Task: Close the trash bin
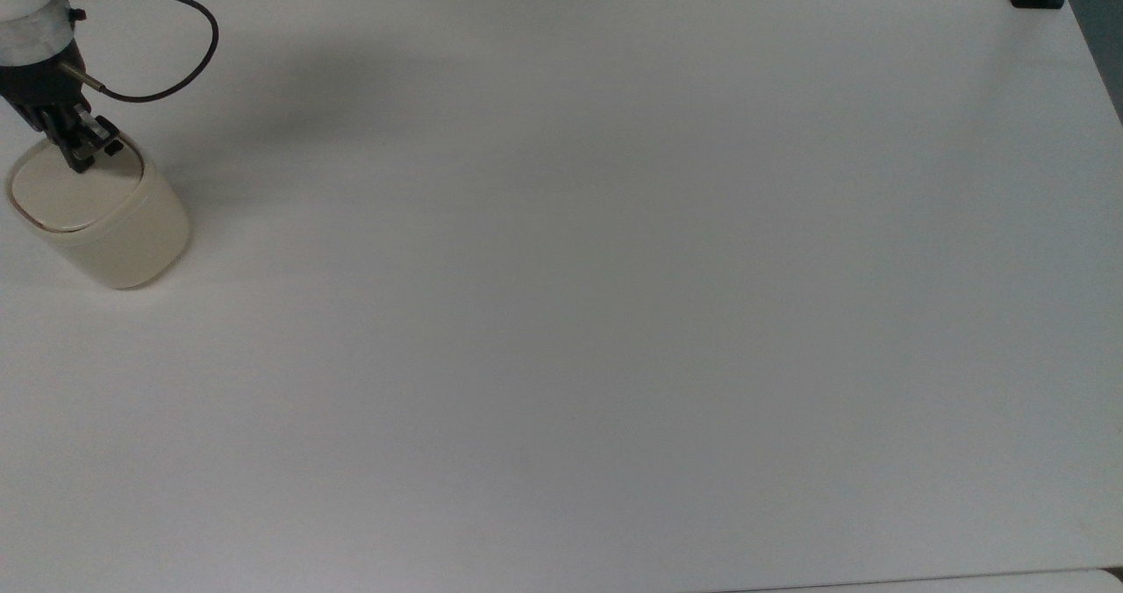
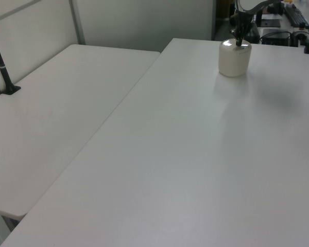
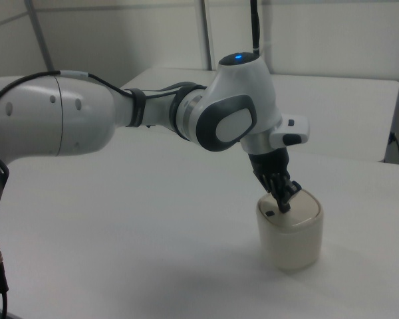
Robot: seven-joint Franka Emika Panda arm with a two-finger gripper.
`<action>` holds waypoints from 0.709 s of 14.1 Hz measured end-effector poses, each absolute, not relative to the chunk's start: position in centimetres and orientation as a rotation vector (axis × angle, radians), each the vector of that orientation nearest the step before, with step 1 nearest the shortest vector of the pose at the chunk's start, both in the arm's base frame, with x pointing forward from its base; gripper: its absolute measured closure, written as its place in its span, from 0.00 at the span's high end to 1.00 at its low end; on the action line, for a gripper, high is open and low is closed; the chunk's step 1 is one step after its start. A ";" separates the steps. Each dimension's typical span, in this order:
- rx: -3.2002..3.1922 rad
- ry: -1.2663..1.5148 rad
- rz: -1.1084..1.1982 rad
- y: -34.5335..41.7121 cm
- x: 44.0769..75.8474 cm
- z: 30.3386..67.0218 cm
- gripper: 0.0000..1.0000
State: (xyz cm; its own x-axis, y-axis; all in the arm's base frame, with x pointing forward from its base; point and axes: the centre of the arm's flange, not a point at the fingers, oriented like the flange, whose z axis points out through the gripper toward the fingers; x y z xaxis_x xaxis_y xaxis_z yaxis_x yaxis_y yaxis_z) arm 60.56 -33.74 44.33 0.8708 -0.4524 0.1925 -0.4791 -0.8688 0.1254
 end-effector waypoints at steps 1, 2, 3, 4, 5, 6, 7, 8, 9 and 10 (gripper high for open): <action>2.873 -0.721 0.237 -33.7 60.6 44.4 0.01; 2.877 -0.723 0.232 -33.6 60.6 44.5 0.01; 2.889 -0.724 0.216 -33.3 60.7 44.7 0.01; 2.908 -0.721 0.198 -32.5 61.0 45.4 0.01; 2.927 -0.708 0.184 -31.3 61.4 46.7 0.01; 2.945 -0.685 0.170 -29.7 61.7 48.6 0.03; 2.963 -0.653 0.162 -27.7 61.9 50.7 0.03; 2.979 -0.609 0.161 -25.4 62.0 52.9 0.03; 2.996 -0.556 0.160 -22.6 62.0 54.7 0.03; 3.012 -0.499 0.150 -19.9 62.0 56.1 0.03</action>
